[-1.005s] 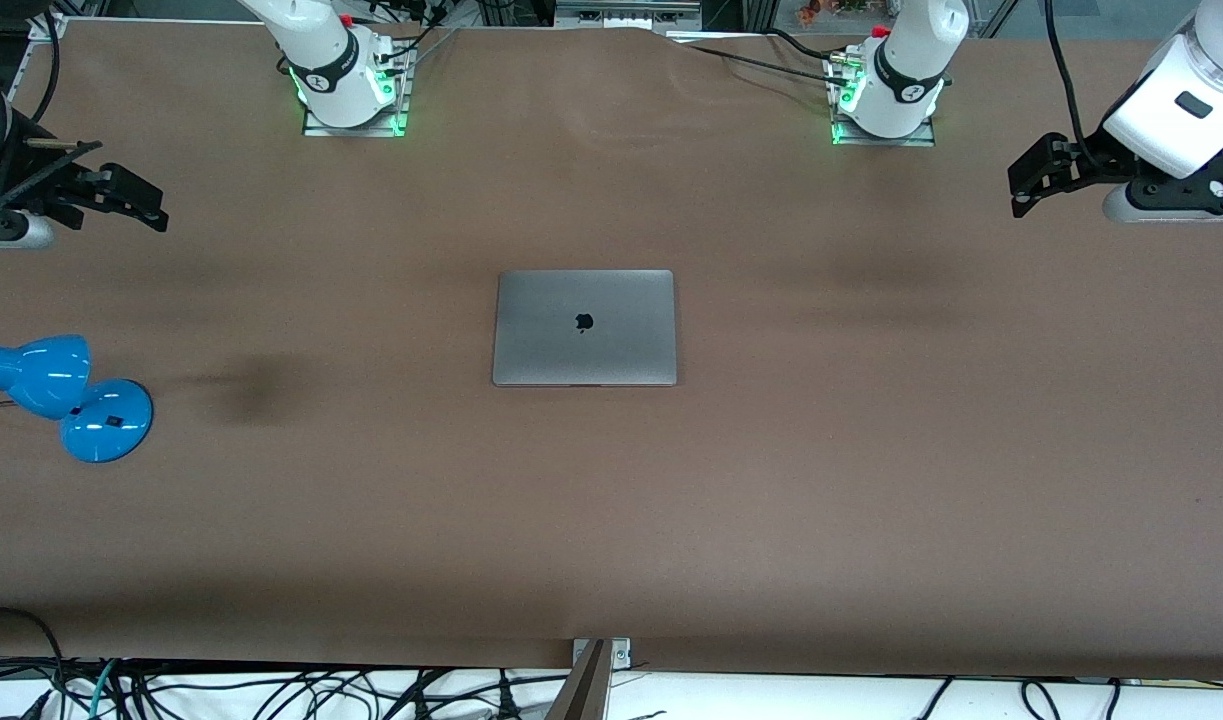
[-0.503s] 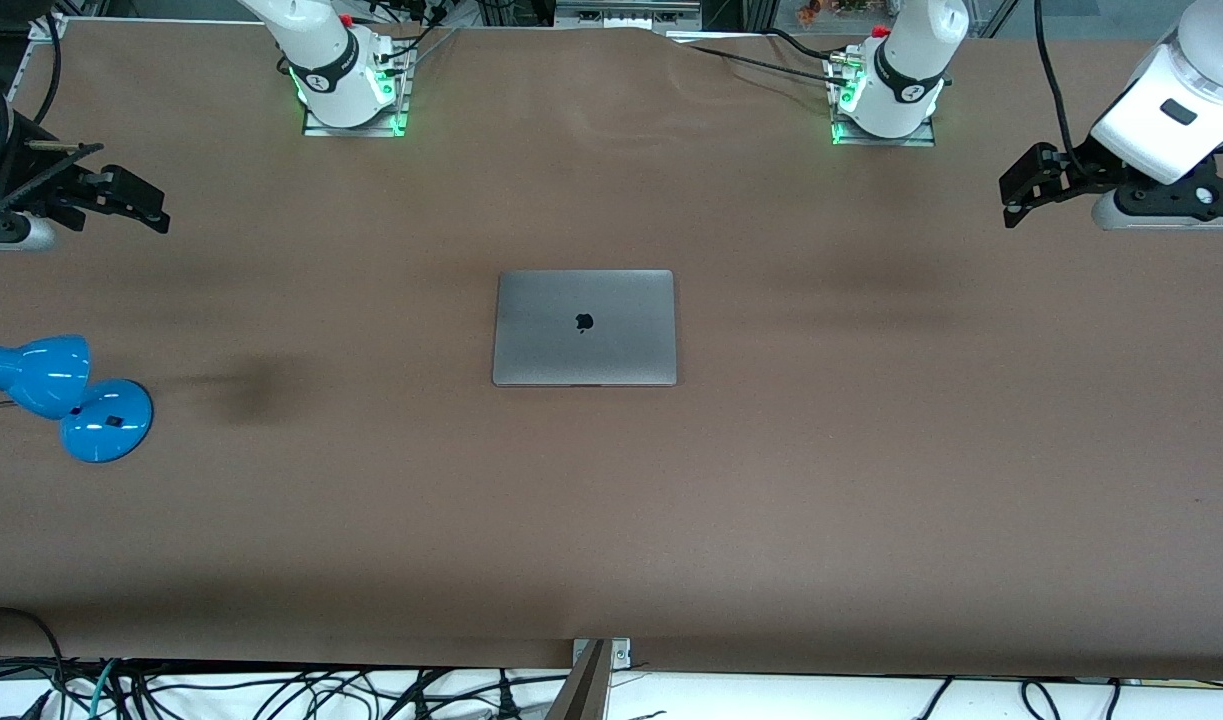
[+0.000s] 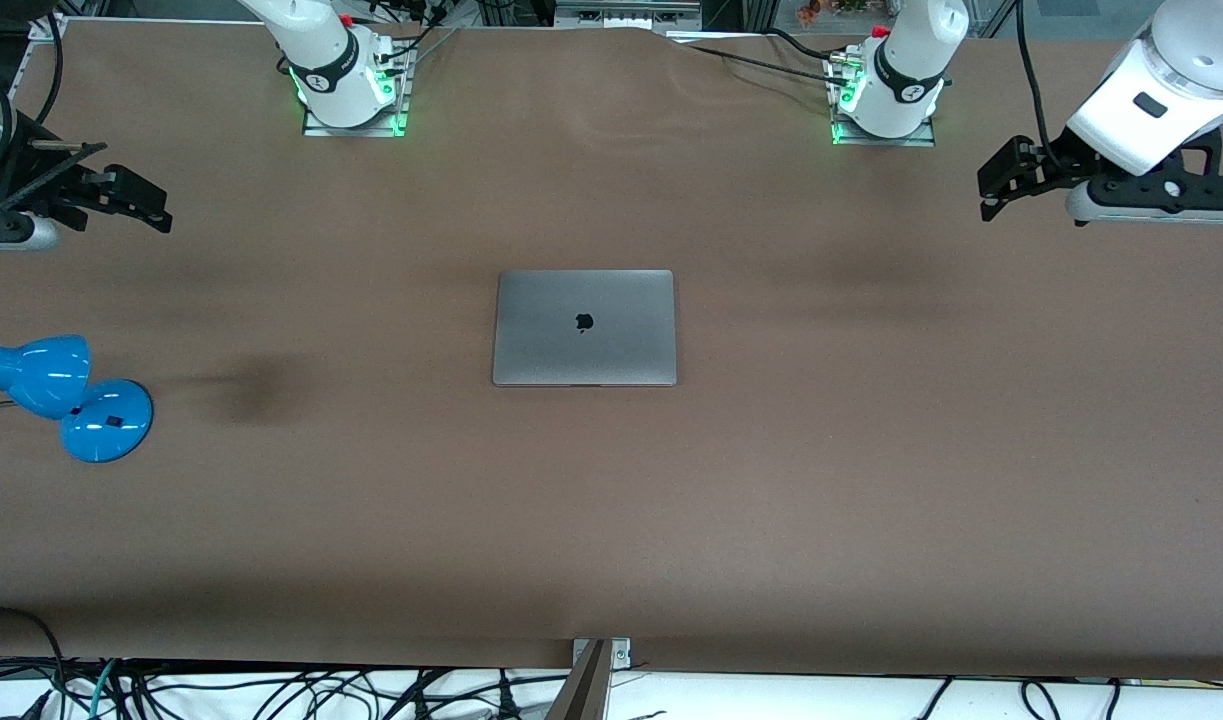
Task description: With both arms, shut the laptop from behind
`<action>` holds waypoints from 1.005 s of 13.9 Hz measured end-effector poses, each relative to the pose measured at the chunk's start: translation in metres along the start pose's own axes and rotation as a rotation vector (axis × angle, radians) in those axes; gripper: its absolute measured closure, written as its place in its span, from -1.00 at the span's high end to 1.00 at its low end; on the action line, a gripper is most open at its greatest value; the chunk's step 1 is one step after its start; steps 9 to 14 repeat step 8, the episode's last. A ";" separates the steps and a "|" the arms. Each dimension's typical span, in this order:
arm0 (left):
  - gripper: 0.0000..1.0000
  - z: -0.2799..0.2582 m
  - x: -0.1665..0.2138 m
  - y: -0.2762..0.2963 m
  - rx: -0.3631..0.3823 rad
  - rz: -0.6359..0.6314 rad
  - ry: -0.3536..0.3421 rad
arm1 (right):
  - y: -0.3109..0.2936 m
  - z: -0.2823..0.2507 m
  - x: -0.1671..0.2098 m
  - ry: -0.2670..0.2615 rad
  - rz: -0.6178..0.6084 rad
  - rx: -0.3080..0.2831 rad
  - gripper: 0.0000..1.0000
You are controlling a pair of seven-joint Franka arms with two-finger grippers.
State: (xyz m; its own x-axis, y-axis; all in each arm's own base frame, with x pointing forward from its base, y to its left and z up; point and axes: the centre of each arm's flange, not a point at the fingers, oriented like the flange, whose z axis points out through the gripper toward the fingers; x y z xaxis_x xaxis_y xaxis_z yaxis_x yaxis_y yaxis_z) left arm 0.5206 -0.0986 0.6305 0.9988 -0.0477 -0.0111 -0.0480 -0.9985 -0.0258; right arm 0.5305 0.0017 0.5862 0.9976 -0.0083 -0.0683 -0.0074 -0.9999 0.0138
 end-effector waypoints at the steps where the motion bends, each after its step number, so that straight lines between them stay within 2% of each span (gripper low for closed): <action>1: 1.00 0.002 -0.001 0.004 0.001 0.008 -0.004 | 0.000 0.000 0.000 0.000 0.000 0.000 1.00; 14: 1.00 0.006 0.000 0.002 0.001 0.026 -0.012 | -0.001 0.000 0.000 -0.001 -0.002 0.000 1.00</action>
